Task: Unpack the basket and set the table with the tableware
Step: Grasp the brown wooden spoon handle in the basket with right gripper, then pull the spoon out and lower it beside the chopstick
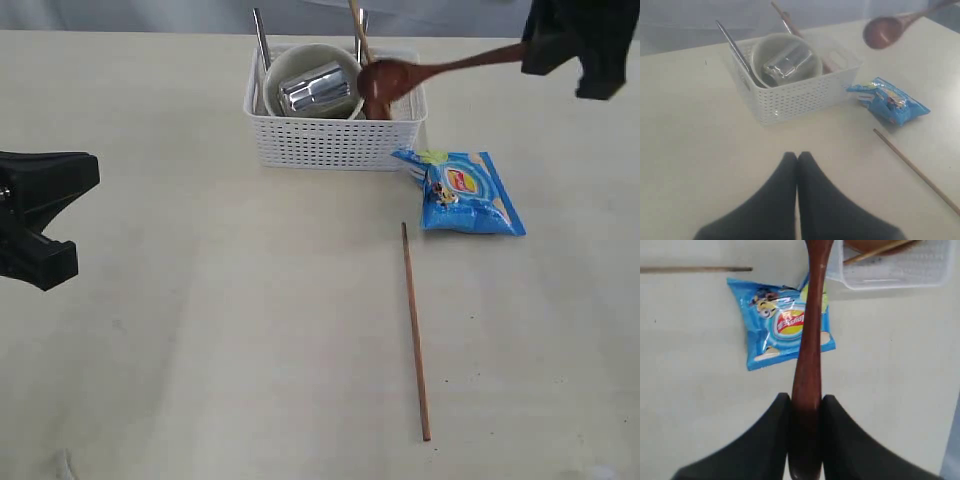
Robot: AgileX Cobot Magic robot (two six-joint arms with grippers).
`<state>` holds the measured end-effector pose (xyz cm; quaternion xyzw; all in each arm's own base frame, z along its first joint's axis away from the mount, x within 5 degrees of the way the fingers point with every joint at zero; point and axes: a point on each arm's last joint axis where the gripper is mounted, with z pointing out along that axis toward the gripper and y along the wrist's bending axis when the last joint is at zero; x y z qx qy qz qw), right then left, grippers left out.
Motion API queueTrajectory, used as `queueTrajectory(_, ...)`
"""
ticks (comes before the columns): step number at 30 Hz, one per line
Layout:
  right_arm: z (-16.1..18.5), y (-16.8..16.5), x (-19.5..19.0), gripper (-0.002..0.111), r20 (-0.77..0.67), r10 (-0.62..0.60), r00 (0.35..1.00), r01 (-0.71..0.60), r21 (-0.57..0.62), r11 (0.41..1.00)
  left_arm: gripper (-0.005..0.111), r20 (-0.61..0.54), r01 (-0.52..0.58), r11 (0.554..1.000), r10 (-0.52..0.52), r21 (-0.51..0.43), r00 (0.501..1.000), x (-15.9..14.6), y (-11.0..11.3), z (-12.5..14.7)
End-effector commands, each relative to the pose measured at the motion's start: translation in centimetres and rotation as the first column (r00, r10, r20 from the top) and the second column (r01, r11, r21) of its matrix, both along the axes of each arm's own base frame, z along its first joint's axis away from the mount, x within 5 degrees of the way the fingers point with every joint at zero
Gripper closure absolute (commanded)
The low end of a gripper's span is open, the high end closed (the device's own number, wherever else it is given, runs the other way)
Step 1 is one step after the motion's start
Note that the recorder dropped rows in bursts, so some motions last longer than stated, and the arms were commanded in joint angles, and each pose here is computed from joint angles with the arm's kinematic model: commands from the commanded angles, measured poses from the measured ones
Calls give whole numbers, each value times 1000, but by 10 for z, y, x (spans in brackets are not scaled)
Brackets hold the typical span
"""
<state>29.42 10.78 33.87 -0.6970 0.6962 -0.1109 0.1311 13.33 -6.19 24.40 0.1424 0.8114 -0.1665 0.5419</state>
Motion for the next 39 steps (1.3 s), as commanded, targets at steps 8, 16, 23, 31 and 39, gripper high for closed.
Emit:
queueTrajectory(8,9,40,5,109,163,565,809,-574,11,819,107,10,-1,1000,1,24,1000,-1,1,-2)
queueTrajectory(16,-3,76,-22,109,-17,793,609,-790,-103,605,107,13,-10,1000,10,27,1000,0,2,-2)
queueTrajectory(23,-74,100,-82,109,-280,918,282,-959,-96,265,107,-5,-22,999,22,38,1000,-2,3,-9)
queueTrajectory(31,-138,94,-85,109,-201,966,164,-938,-335,90,107,-4,-18,999,19,39,1000,-2,3,-9)
queueTrajectory(39,-178,108,-69,109,-231,969,83,-931,-365,-8,107,-4,-18,999,19,39,1000,-2,3,-9)
